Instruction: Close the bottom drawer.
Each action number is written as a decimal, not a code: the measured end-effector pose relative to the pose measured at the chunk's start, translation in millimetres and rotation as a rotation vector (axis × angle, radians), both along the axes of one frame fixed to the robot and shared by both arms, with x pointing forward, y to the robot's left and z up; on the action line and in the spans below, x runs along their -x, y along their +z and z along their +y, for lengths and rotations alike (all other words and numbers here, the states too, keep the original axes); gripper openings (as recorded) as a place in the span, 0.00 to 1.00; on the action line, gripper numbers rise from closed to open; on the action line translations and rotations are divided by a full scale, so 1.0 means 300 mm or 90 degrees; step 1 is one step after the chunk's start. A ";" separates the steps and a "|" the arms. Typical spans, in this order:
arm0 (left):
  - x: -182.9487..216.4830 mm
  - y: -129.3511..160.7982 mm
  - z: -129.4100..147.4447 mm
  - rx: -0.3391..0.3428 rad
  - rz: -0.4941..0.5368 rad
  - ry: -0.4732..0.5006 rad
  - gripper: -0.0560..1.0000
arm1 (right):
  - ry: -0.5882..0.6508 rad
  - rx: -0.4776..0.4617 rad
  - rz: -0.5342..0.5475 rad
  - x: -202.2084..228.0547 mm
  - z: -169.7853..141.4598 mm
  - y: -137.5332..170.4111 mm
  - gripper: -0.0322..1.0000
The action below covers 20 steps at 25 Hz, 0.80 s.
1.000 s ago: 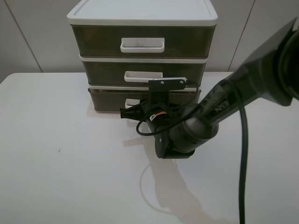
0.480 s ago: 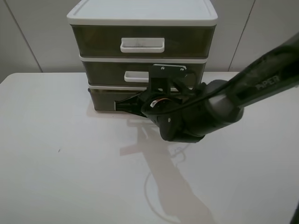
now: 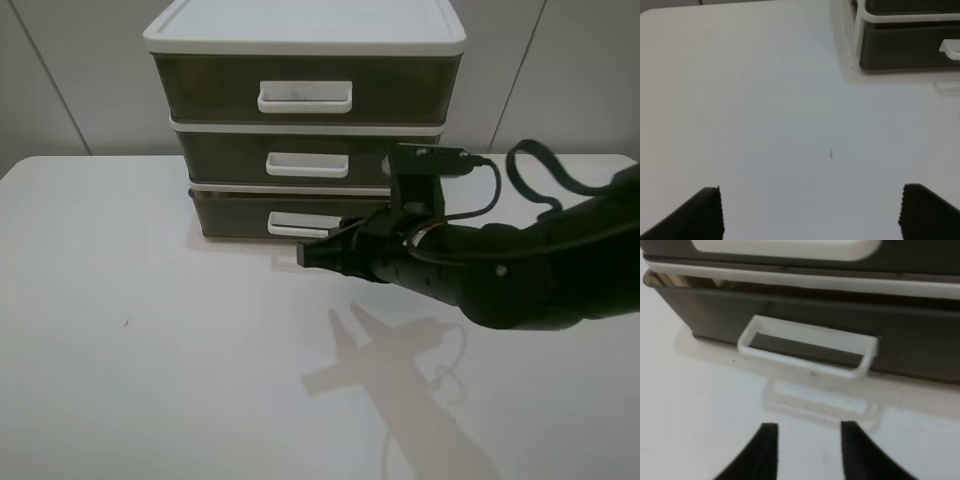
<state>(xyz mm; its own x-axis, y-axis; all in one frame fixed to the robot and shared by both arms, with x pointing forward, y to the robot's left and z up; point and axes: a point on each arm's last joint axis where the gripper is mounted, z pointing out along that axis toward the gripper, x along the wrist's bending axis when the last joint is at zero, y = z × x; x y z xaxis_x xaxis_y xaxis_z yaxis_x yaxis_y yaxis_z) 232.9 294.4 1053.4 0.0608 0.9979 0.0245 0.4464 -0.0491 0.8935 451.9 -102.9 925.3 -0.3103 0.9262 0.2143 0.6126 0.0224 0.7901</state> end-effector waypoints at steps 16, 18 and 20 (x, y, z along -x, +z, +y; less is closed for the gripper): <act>0.000 0.000 0.000 0.000 0.000 0.000 0.73 | -0.062 -0.046 0.053 0.144 -0.446 0.321 0.83; 0.000 0.000 0.000 0.000 0.000 0.000 0.73 | -0.047 -0.038 0.030 0.199 -0.476 0.400 0.83; 0.000 0.000 0.000 0.000 0.000 0.000 0.73 | -0.031 -0.023 -0.004 0.258 -0.498 0.485 0.83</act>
